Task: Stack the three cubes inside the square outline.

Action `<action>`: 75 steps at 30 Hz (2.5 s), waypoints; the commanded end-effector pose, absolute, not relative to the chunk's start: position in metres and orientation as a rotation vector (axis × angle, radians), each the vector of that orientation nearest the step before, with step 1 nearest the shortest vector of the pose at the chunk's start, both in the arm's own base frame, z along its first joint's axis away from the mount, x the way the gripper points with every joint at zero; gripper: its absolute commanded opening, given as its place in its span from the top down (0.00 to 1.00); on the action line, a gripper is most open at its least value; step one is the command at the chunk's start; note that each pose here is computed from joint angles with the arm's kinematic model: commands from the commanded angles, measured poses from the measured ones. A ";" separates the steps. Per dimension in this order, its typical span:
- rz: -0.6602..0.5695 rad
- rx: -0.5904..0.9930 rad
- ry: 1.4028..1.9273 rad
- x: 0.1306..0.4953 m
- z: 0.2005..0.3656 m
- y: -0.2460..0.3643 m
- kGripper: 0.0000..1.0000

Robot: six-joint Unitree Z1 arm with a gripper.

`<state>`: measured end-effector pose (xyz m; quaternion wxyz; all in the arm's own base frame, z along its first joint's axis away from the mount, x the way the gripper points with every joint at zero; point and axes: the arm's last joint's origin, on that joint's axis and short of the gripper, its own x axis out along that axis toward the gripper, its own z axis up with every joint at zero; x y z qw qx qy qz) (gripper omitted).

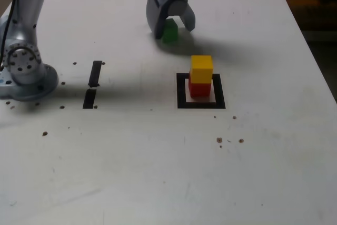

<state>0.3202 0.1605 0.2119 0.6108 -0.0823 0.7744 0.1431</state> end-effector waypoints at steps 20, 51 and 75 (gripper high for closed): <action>0.302 -0.144 1.674 0.288 0.302 0.129 0.87; 0.065 0.029 1.714 0.346 0.322 -0.037 0.87; 0.082 0.049 1.735 0.362 0.294 -0.042 0.83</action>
